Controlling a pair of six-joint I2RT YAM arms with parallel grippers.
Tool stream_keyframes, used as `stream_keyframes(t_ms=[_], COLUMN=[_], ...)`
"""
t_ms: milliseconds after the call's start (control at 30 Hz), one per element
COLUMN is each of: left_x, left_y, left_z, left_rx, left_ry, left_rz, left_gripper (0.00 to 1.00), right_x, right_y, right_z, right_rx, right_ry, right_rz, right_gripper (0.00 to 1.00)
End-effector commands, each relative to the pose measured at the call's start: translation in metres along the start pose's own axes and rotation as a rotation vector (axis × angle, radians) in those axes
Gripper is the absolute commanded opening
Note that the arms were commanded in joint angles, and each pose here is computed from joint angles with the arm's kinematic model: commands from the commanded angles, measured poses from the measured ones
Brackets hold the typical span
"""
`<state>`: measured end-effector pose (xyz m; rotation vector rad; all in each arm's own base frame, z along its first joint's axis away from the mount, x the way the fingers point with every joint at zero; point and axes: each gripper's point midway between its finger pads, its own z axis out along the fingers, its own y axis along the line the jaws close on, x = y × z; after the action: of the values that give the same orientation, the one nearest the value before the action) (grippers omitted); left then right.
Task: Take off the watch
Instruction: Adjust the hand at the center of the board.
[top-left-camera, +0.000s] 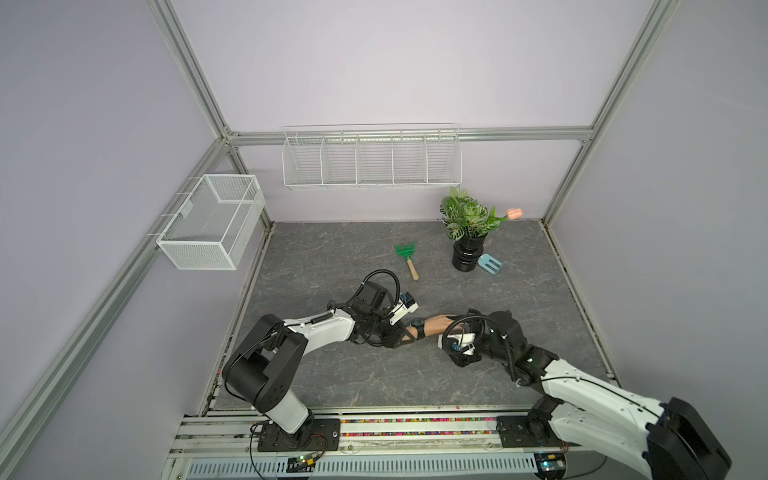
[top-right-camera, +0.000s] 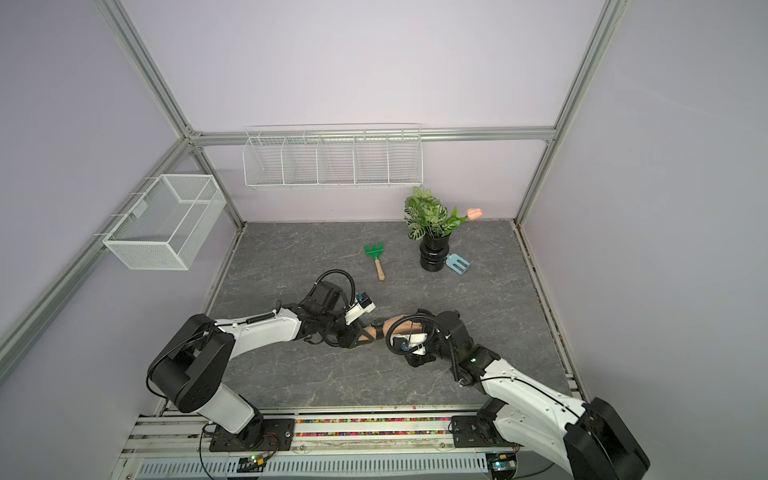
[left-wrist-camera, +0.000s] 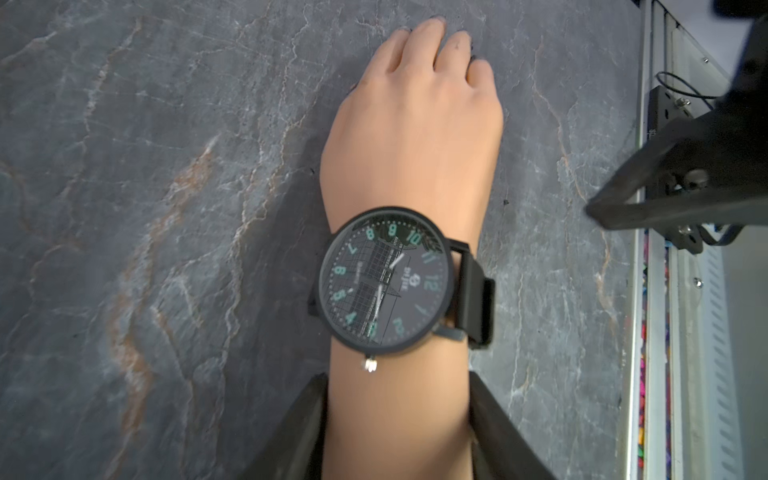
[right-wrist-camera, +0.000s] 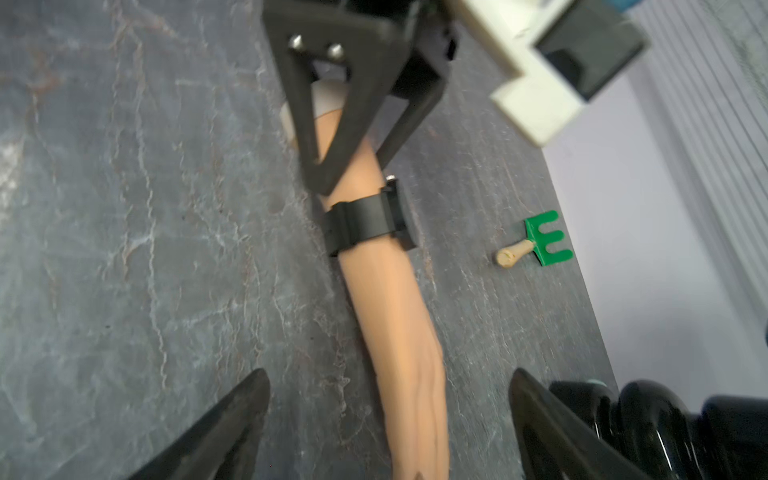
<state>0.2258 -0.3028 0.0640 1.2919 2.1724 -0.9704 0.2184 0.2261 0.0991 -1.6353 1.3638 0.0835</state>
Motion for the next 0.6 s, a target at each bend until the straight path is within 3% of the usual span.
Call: stream_keyframes(t_ms=[0,100,267,400,567], left_x=[-0.017,-0.018,-0.017,-0.016,-0.016], left_y=[-0.012,-0.012,-0.012,-0.013,-0.012], left_z=[-0.005,-0.006,-0.006,-0.006,-0.008], left_rx=[0.072,0.076,0.076,0.078,0.066], left_ry=[-0.066,-0.069,-0.069,-0.068,-0.071], left_rz=[0.012,0.015,0.021,0.028,0.041], left_gripper=[0.06,0.06,0.05,0.05,0.07], right_x=[0.017,0.032,0.045,0.051,0.04], right_y=[-0.002,-0.005,-0.017,-0.015,-0.012], right_z=[0.018,0.03,0.039,0.043,0.038], right_rx=[0.069,0.093,0.161,0.142,0.109], right_ry=[0.068,0.13,0.195,0.225,0.181], right_rz=[-0.174,-0.226,-0.26,-0.256,-0.156], right_gripper=[0.86,0.75,0.65,0.45,0.17])
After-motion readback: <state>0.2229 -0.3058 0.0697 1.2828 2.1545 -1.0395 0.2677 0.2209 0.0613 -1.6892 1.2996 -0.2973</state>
